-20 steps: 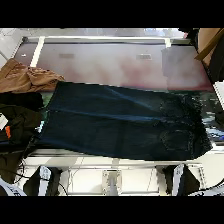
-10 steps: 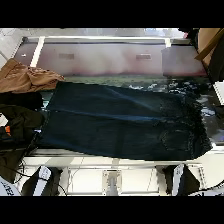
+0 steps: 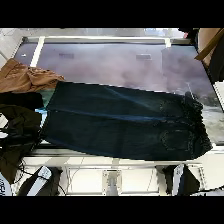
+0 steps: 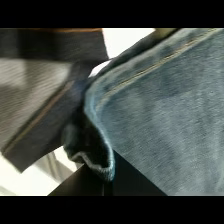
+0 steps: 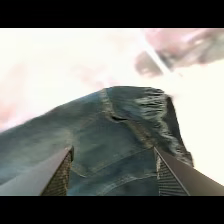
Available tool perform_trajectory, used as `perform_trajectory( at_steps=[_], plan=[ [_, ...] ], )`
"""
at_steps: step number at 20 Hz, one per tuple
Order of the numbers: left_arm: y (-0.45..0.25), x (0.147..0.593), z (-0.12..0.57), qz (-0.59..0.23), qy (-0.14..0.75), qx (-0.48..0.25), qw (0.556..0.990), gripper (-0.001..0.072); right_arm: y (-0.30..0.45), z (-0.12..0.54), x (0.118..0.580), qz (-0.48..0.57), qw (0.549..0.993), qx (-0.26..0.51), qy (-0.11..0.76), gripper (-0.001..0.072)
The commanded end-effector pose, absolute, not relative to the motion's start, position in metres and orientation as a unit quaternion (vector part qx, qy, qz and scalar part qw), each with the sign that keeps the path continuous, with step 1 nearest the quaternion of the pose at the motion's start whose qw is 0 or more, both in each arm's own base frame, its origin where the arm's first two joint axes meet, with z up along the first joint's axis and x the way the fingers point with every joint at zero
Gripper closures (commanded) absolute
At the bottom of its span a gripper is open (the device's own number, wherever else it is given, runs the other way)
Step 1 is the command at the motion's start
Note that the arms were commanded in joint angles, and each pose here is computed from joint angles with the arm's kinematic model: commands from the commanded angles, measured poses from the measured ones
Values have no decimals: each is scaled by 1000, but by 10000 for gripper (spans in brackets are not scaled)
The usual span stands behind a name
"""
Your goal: Fold the clothes and pants, and hang the long-sleeved shirts on hangers.
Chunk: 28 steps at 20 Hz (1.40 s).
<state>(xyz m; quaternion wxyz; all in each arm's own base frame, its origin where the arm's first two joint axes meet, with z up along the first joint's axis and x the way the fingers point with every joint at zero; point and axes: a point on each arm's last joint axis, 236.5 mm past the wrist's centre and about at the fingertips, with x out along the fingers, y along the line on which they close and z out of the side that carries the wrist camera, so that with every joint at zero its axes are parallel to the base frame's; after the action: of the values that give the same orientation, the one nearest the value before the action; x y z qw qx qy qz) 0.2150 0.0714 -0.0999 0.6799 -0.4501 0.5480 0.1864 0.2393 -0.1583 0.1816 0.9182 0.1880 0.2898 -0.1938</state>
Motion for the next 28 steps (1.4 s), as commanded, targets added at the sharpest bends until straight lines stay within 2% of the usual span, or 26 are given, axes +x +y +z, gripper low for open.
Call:
perform_trajectory(
  at_steps=[1,3,6,8,10,15,21,22,23,24,25,28],
  plan=[
    [68,232,-100,180,529,-454,694,688,-194,143,192,-286,869,143,378,153],
    [66,234,-98,176,526,-458,695,688,-201,87,162,-323,822,175,436,154],
    [64,236,-97,172,524,-460,696,688,-200,14,136,-345,776,265,457,153],
    [64,236,-97,172,524,-460,696,688,-203,-9,118,-354,749,298,474,152],
    [64,236,-97,172,524,-460,696,688,-208,-20,119,-348,743,311,480,152],
    [64,236,-97,172,524,-460,696,688,-196,-68,112,-305,692,366,543,152],
    [65,236,-97,172,524,-460,696,688,-201,-91,121,-287,689,382,545,154],
    [65,236,-97,173,523,-460,697,688,-203,-93,125,-282,694,382,541,175],
    [65,236,-97,173,523,-460,697,688,-202,-93,132,-273,700,387,534,341],
    [65,236,-97,173,522,-460,697,688,-201,-91,139,-261,711,388,525,539],
    [66,237,-96,173,521,-458,699,688,-202,-88,144,-257,717,390,517,635],
    [75,250,-70,145,518,-420,731,690,-201,-66,146,-245,724,382,520,644]
  ],
)
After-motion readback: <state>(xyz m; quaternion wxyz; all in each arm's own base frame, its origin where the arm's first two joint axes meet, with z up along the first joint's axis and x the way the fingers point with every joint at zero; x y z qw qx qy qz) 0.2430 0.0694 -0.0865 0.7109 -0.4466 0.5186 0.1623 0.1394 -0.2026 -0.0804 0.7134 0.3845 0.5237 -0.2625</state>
